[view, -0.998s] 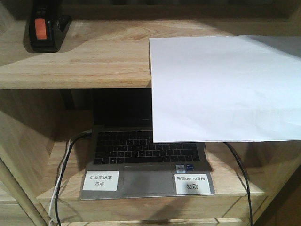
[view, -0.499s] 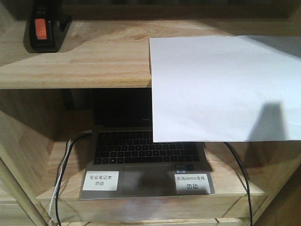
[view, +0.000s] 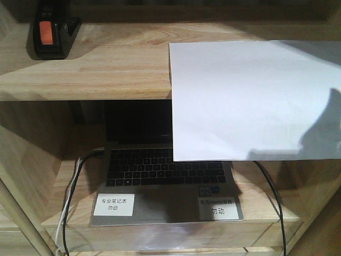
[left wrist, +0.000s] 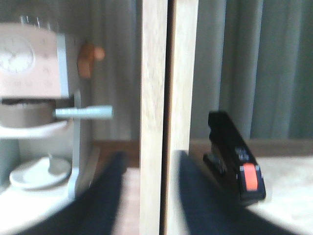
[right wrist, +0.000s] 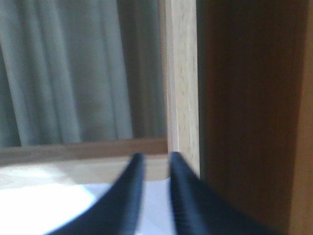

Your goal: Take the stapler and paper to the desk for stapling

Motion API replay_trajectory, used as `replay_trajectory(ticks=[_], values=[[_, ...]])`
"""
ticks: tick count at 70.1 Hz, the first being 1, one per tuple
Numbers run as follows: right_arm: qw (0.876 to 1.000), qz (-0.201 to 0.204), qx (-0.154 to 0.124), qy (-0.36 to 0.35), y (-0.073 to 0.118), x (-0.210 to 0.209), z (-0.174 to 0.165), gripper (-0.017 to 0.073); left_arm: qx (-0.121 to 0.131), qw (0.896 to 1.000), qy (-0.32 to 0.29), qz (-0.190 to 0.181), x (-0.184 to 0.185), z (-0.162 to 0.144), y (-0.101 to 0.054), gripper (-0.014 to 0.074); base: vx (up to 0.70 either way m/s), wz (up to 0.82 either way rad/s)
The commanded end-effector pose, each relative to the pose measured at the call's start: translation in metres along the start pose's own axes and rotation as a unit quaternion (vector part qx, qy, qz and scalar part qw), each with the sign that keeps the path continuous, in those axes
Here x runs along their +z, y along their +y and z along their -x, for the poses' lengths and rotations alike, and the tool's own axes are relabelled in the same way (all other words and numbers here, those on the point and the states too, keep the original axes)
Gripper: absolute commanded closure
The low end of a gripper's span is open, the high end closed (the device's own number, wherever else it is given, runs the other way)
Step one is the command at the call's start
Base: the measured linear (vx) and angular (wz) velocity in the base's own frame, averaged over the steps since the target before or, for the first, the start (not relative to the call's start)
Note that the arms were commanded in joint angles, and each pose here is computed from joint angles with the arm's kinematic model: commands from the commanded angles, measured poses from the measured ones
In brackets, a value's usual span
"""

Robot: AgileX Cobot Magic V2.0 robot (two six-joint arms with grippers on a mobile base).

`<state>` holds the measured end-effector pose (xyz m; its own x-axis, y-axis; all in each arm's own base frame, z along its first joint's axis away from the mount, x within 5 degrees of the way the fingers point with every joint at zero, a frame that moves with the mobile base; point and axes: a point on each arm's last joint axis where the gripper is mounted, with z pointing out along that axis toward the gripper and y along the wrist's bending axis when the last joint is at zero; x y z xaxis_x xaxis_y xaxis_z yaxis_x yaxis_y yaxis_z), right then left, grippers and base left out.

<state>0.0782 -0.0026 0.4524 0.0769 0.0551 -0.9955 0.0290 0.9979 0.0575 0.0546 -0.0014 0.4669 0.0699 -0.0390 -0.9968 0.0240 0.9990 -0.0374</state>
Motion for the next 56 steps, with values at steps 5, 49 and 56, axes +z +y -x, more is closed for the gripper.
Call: replay_trajectory(ticks=[5, 49, 56], values=[[0.999, -0.001, -0.008, -0.041, 0.000, -0.001, 0.014, 0.0154, -0.005, 1.000, -0.023, -0.004, 0.001, 0.010, -0.001, 0.0052, 0.00, 0.00], [0.999, -0.002, -0.009, -0.041, 0.000, -0.001, 0.014, -0.0076, 0.008, 0.987, -0.027, -0.157, 0.005, 0.011, -0.020, -0.0102, 0.00, 0.00], [0.999, -0.002, -0.009, -0.039, 0.000, 0.000, 0.013, -0.0024, 0.028, 0.979, -0.021, -0.201, 0.009, 0.009, -0.027, -0.0093, 0.00, 0.00]])
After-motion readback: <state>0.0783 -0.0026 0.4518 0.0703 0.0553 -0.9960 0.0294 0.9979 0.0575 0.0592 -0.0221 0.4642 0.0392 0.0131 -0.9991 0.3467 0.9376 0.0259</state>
